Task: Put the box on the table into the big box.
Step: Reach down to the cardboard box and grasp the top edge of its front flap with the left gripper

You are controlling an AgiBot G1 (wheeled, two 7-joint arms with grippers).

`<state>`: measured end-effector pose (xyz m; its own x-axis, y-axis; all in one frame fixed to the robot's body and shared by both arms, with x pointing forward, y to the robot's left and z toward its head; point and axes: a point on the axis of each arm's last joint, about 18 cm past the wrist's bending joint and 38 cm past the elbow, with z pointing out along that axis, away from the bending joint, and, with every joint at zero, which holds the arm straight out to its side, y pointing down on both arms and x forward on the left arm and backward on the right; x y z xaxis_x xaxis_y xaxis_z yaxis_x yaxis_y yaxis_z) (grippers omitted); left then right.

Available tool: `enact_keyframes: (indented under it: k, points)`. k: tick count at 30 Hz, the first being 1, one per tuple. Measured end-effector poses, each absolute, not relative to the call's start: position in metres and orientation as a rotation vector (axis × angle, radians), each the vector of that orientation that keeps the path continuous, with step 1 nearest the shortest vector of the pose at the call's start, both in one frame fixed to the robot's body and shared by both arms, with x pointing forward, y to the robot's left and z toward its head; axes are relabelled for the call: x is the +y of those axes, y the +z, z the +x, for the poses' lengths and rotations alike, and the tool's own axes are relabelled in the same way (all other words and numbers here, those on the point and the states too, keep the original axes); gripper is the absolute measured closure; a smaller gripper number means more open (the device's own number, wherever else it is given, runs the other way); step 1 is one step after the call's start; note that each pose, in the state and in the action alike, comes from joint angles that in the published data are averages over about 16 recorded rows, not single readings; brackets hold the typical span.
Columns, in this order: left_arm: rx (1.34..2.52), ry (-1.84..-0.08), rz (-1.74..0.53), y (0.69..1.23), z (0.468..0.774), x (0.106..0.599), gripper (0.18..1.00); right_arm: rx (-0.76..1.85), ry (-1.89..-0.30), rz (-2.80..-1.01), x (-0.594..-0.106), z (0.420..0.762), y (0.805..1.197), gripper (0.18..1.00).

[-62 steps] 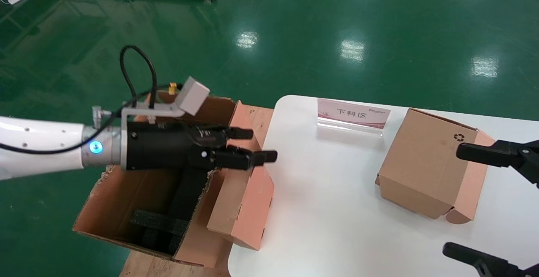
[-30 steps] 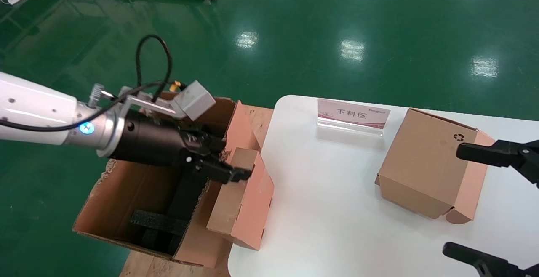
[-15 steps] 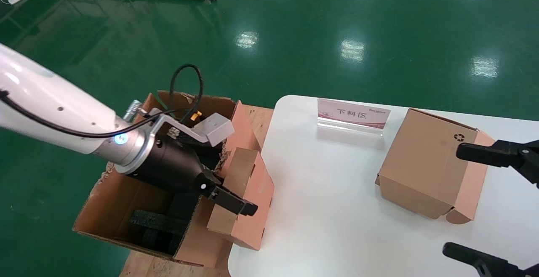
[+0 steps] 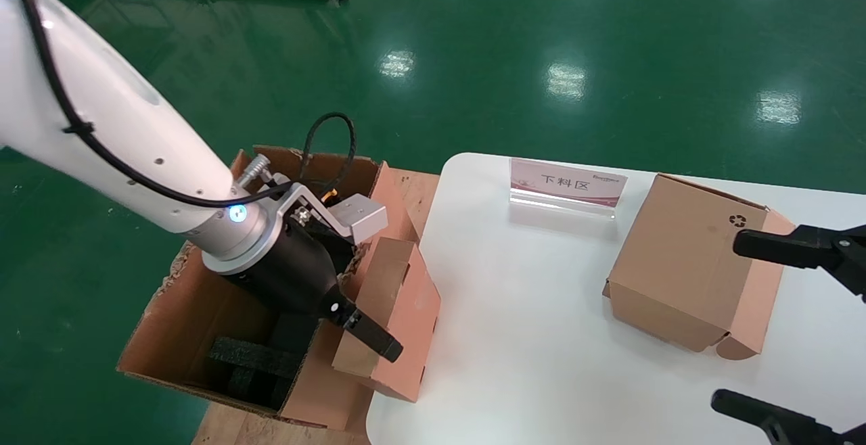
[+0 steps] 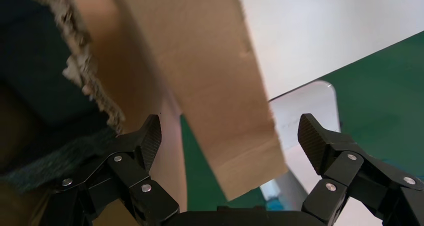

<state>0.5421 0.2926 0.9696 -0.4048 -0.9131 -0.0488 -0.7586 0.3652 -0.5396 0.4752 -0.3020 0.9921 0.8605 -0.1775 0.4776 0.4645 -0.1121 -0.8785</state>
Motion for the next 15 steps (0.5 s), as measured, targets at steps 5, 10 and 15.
enact_keyframes:
  k: [5,10,15]
  points:
    - [2.272,-0.541,-1.505,0.965,0.545,0.289,0.188,-0.231,-0.552,-1.596,-0.302,0.475,0.992,0.184]
    - [2.254,-0.473,-1.531,0.961,0.547,0.284,0.188,-0.231,-0.552,-1.596,-0.302,0.475,0.992,0.184]
    - [2.235,-0.431,-1.547,0.959,0.550,0.278,0.188,-0.231,-0.552,-1.596,-0.302,0.475,0.992,0.184]
